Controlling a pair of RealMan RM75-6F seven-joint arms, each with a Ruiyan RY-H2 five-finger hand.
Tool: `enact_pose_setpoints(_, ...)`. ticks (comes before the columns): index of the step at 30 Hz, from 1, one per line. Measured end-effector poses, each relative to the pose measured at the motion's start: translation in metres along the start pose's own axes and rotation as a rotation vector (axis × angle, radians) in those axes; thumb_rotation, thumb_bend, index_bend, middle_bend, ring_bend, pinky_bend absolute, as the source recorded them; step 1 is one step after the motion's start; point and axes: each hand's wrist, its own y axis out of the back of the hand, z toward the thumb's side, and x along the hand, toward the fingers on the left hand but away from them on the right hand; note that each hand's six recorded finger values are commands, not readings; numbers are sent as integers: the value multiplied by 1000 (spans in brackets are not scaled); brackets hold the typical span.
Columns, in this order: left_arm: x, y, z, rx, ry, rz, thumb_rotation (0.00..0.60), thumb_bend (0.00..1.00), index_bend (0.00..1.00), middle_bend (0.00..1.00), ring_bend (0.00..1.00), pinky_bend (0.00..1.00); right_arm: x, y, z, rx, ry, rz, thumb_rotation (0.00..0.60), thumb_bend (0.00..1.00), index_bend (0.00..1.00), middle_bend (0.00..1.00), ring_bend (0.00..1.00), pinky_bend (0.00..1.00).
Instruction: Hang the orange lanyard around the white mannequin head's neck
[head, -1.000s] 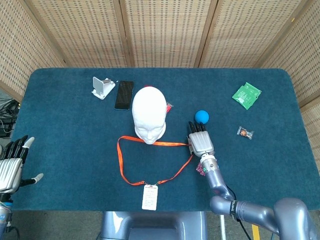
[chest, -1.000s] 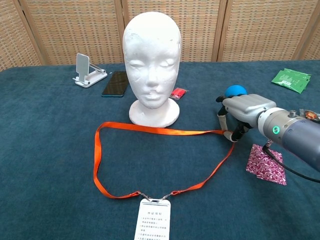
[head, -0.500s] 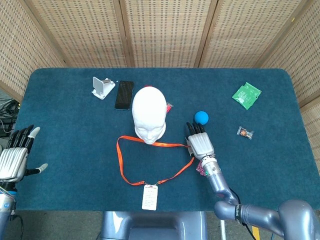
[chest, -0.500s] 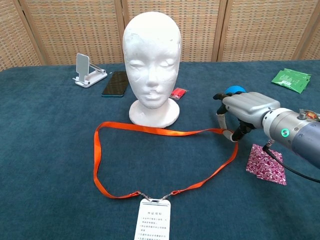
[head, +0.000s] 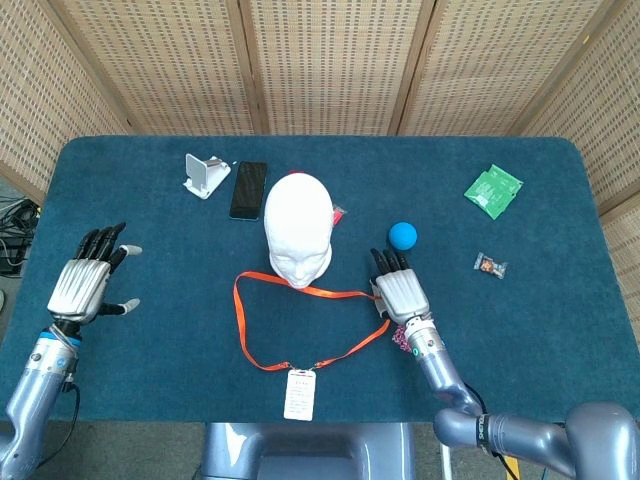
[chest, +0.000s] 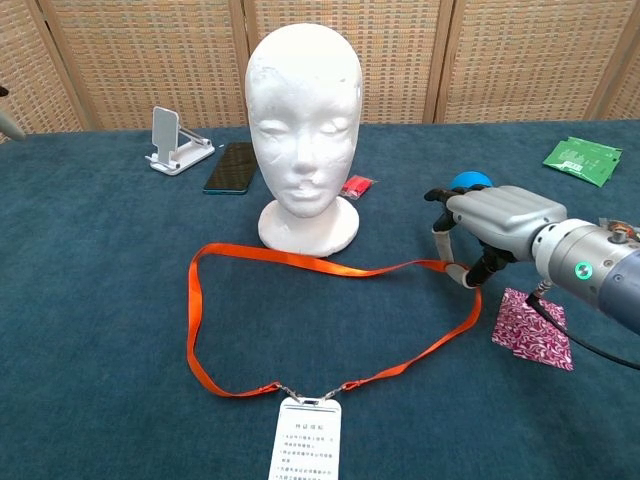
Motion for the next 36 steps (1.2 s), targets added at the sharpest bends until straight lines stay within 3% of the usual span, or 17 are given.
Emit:
enact_pose_setpoints(8, 64, -43, 60, -9, -138, -87, 600, 263, 390, 0, 0, 0, 1, 6, 4, -42, 14, 3, 600, 648, 680, 0, 0, 0)
enact_pose_setpoints(16, 98, -76, 111, -34, -203, -130, 600, 277, 428, 0, 0, 0, -1, 8, 2, -85, 17, 11, 600, 649, 685, 0, 0, 0)
enact_pose_setpoints(36, 125, -124, 145, 21, -213, -222, 600, 343, 465, 0, 0, 0, -5, 0, -3, -119, 25, 26, 600, 648, 690, 0, 0, 0)
